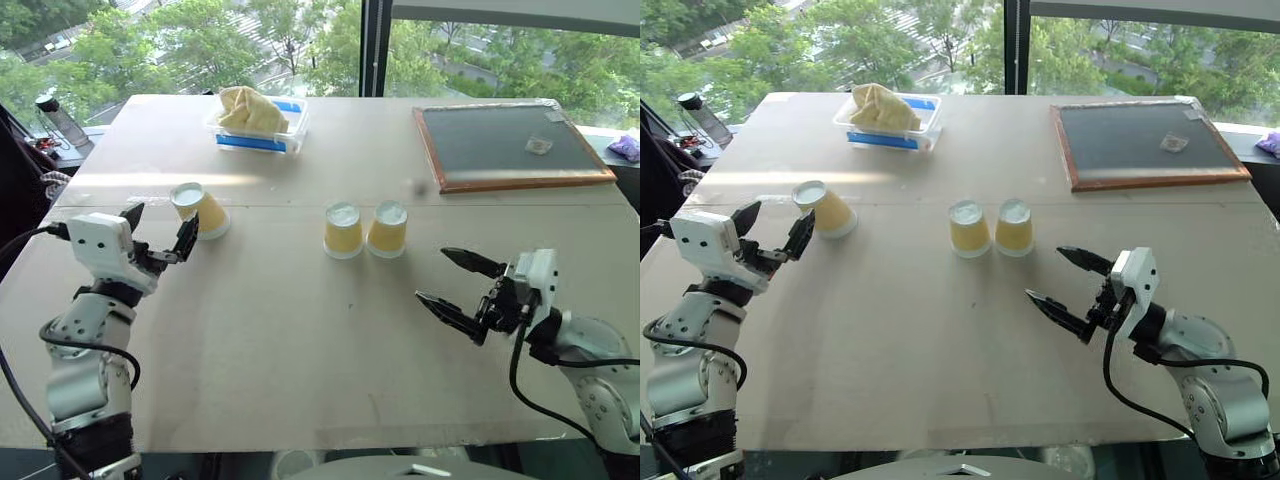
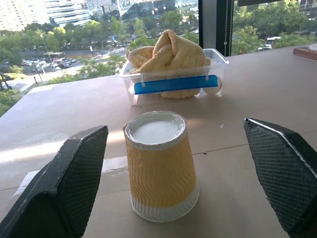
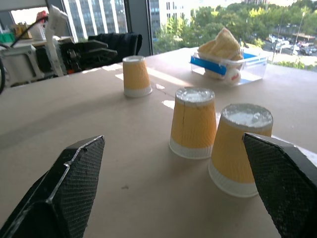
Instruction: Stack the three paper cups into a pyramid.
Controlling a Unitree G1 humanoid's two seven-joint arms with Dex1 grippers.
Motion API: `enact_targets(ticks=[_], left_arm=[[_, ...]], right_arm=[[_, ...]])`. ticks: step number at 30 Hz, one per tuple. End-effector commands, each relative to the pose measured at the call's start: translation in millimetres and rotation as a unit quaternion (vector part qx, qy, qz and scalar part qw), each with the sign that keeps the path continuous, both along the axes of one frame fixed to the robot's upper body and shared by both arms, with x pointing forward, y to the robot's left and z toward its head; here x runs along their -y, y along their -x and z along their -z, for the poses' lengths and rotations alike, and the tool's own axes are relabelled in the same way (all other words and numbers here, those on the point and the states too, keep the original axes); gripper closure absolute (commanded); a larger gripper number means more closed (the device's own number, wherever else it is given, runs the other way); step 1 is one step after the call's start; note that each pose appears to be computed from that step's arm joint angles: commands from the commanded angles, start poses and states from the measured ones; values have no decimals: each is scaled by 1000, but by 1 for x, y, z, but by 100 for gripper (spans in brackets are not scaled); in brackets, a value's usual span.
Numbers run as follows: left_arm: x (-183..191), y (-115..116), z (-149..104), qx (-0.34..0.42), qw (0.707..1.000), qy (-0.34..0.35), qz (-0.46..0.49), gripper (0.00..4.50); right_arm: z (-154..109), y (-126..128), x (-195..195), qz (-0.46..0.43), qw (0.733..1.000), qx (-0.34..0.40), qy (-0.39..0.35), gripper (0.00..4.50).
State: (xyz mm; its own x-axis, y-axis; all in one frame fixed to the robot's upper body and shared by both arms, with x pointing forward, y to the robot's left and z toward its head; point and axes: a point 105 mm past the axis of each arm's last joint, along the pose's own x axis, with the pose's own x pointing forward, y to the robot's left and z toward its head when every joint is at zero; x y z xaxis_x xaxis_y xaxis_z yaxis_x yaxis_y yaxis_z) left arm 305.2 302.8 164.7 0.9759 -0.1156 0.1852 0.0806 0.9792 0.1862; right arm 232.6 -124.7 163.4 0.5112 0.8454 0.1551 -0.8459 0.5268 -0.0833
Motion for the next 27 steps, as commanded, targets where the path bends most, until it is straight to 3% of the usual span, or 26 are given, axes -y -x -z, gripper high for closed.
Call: enact_targets(ticks=[1, 14, 27], left_arm=[[-6, -8, -5, 17, 1000, -5, -14, 0], [-8, -41, 20, 10, 1000, 5, -22, 0], [-5, -61, 14, 29, 999, 11, -18, 0]], right_arm=[[-22, 9, -3, -16, 998, 59, -22, 10], [-28, 6, -3, -4, 996, 79, -34, 10], [-27, 9, -10, -16, 996, 74, -40, 10]])
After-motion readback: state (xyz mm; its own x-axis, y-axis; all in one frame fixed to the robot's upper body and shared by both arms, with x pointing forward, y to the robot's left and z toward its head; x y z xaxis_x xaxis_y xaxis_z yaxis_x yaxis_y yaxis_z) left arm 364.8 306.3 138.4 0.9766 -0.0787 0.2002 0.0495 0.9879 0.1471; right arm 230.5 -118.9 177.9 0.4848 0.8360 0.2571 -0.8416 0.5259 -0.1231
